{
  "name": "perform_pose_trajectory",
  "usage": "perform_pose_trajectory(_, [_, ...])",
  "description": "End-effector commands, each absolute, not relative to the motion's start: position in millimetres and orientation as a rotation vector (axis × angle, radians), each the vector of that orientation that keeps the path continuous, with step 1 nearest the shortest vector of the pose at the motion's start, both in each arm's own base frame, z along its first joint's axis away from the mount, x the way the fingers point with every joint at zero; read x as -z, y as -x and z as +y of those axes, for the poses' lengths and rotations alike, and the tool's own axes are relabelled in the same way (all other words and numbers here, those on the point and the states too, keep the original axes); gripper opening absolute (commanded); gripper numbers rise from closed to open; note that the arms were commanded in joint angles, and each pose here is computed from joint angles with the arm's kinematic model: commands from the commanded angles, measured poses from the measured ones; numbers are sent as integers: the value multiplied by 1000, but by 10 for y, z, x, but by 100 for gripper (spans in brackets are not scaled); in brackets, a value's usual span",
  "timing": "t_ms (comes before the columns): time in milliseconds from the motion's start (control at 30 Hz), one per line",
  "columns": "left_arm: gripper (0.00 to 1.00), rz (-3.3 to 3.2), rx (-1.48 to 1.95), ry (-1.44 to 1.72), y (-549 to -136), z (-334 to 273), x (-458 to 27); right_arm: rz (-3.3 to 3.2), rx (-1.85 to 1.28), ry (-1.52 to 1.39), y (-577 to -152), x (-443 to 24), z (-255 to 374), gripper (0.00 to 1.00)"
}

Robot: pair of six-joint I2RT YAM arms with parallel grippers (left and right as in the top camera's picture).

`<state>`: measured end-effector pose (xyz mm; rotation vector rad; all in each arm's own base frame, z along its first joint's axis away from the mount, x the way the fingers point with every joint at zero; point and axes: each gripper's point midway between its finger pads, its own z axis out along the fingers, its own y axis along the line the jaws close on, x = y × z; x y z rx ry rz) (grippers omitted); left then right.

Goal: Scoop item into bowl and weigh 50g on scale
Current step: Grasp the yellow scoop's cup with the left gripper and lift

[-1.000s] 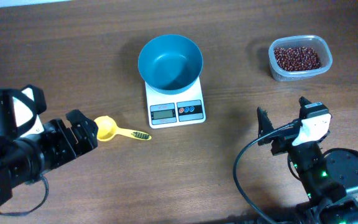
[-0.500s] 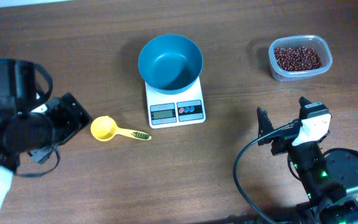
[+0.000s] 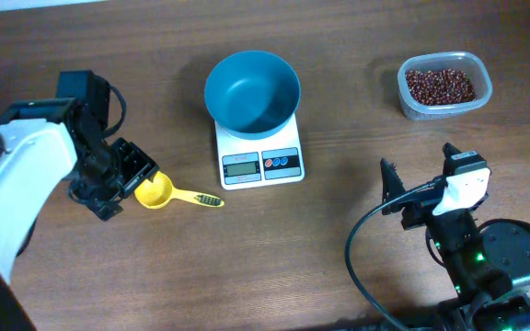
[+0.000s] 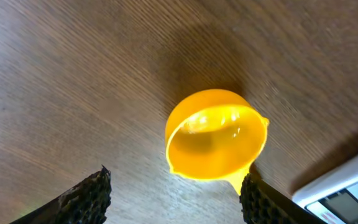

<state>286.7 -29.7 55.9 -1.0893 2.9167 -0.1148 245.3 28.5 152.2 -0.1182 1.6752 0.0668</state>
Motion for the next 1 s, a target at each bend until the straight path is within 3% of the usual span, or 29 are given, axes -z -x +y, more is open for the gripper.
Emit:
perform_pose_trajectory(0, [62, 2935, 113, 1130, -2873, -299, -395, 1688, -68, 117, -2455, -1469, 290, 99])
perform_pose_trajectory(200, [60, 2946, 118, 1135, -2802, -307, -156, 1688, -68, 117, -2455, -1469, 290, 99])
perform_pose_trajectory(333, [50, 2930, 128, 1128, -2768, -304, -13, 1688, -68, 117, -2455, -1469, 290, 99])
perform_pose_trajectory(367, [44, 2929, 129, 1128, -2754, -303, 15, 1688, -68, 117, -2455, -1469, 290, 99])
perform_pose_trajectory(400, [34, 2928, 130, 1128, -2741, -303, 38, 1688, -68, 117, -2455, -1469, 290, 99])
perform_pose_trajectory(433, [16, 2925, 132, 1126, -2741, -302, 51, 1688, -68, 117, -2455, -1469, 290, 99])
perform_pose_trajectory(500, [0, 2916, 138, 1122, -2766, -303, 50, 1688, -68, 117, -2455, -1469, 290, 99])
perform_pose_trajectory(733, [0, 2943, 225, 1119, -2742, -405, -66, 1688, -68, 117, -2455, -1469, 290, 99])
perform_pose_trajectory(967, [0, 2848, 379, 1060, -2604, -493, -900, 1688, -68, 117, -2455, -1469, 290, 98])
